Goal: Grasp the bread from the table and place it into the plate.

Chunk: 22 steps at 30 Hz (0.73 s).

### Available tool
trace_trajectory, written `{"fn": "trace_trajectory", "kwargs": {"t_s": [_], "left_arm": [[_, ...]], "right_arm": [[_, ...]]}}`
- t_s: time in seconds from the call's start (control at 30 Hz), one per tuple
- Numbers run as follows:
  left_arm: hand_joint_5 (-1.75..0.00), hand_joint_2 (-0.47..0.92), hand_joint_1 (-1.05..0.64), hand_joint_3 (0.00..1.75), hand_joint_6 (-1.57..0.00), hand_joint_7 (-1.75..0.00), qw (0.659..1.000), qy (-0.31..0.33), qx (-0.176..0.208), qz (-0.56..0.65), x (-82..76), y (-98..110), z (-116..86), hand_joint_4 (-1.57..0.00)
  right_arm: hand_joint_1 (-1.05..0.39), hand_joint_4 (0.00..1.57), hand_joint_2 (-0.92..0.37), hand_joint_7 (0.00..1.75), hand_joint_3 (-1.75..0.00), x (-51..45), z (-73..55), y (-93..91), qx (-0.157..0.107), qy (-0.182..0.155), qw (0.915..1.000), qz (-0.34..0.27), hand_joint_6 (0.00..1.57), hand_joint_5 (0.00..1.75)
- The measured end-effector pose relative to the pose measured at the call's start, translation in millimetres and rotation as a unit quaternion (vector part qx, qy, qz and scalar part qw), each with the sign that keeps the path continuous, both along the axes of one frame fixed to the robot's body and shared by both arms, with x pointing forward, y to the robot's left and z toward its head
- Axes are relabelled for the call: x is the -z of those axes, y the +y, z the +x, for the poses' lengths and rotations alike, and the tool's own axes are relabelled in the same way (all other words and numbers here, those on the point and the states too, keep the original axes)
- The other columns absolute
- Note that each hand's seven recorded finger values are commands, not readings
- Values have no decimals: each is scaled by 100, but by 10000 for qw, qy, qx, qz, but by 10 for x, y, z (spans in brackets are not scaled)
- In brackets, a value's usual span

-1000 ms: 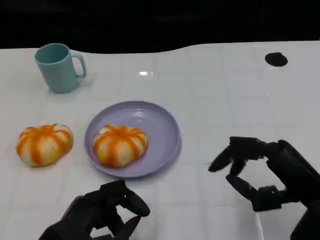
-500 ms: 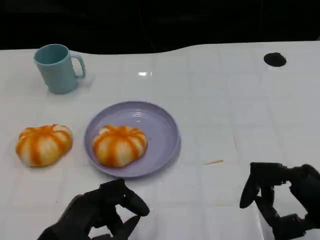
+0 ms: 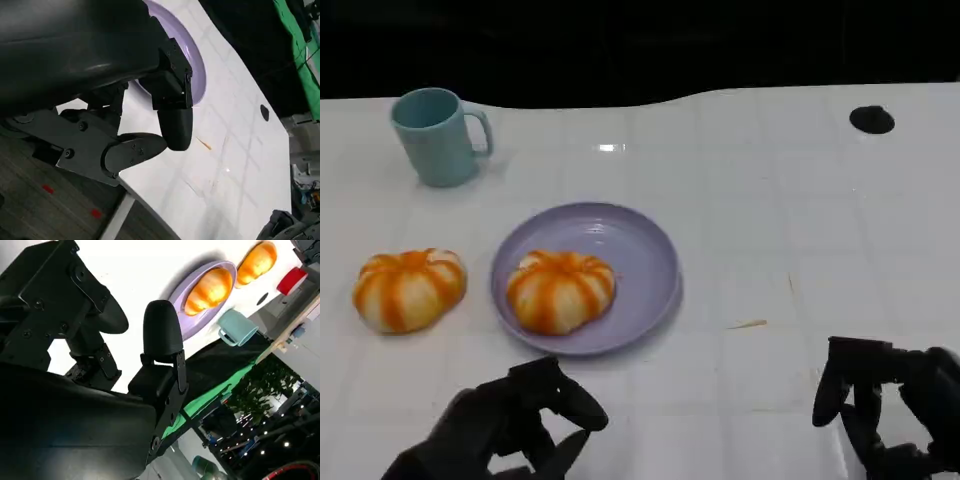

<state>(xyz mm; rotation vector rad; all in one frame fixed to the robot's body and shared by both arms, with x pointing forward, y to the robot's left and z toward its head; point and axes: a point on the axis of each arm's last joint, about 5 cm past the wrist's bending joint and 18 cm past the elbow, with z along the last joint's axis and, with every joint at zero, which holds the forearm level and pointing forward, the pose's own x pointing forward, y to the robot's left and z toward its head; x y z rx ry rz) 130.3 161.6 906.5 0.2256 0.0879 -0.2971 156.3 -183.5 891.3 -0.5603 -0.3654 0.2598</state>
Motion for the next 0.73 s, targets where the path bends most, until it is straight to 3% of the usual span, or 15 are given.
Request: {"fn": "trace_trajectory", "kwargs": {"t_s": [0.73], "left_arm": [[-175,76,-21,74,-62,-127,10000,0,-24,-82,1,14,1,-63]], "right_arm": [[7,96,-13,149,-165,3,24,31,13,58,9999,-85,84,175]]}}
